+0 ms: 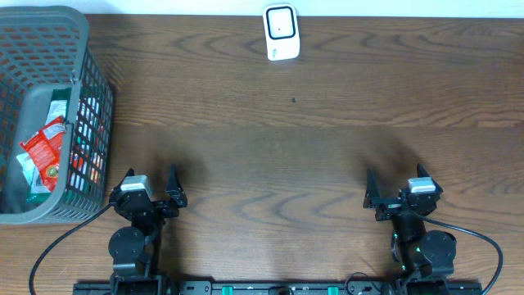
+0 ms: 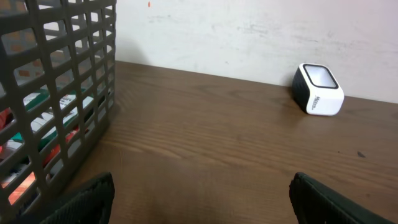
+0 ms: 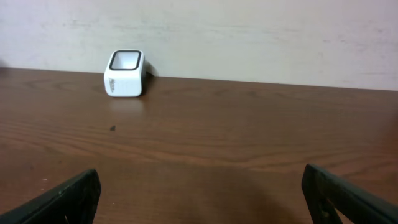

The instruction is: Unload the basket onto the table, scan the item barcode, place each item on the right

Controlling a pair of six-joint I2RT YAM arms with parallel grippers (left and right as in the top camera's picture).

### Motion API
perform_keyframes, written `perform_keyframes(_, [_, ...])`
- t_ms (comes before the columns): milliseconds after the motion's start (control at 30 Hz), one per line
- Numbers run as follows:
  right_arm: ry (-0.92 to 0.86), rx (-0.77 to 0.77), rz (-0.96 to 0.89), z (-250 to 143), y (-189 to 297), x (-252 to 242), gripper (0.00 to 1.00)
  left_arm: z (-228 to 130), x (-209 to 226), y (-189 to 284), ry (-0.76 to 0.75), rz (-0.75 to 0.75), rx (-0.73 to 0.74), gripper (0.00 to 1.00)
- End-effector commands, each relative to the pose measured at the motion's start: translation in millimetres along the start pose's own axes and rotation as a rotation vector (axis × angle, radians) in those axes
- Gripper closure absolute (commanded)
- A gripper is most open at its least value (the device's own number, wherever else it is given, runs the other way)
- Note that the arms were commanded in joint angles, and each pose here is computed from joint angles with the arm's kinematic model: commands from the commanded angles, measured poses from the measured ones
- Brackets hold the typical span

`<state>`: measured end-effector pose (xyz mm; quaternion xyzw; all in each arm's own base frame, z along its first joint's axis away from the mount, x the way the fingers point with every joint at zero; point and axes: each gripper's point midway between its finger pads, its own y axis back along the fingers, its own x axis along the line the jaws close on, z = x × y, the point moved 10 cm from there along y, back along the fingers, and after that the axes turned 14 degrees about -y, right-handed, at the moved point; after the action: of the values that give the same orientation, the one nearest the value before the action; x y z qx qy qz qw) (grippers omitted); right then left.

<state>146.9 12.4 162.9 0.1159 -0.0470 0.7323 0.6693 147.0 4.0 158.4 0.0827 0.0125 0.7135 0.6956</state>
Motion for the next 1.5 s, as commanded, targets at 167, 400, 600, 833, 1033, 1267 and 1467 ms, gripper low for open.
perform_keyframes(167, [0.011,0.005,-0.007,-0.8,-0.1,-1.3,0.01,-11.1,1.8,-0.7,-0.016,0.037,0.062,0.09])
perform_keyframes(400, [0.011,0.005,-0.007,-0.7,-0.1,-1.4,0.01,-8.0,2.3,-0.8,-0.014,0.042,0.041,0.09])
perform_keyframes(600, [0.011,0.005,-0.007,-0.8,-0.1,-1.3,0.01,-6.8,-4.9,-0.8,-0.013,-0.058,0.027,0.09])
perform_keyframes(833, [0.011,0.005,-0.007,-0.7,-0.1,-1.4,0.01,24.9,-19.5,10.7,0.144,-0.306,-0.038,0.09])
perform_keyframes(1033, [0.011,0.005,-0.007,-0.7,-0.1,-1.4,0.01,89.2,-13.0,40.5,0.171,-0.312,0.029,0.09])
perform_keyframes(1267, [0.011,0.005,-0.007,-0.7,-0.1,-1.4,0.01,196.9,-1.8,57.7,0.160,-0.315,0.186,0.09])
perform_keyframes(1467, [0.011,0.005,-0.007,-0.8,-0.1,-1.3,0.01,300.9,8.2,19.6,0.053,-0.344,0.380,0.01])
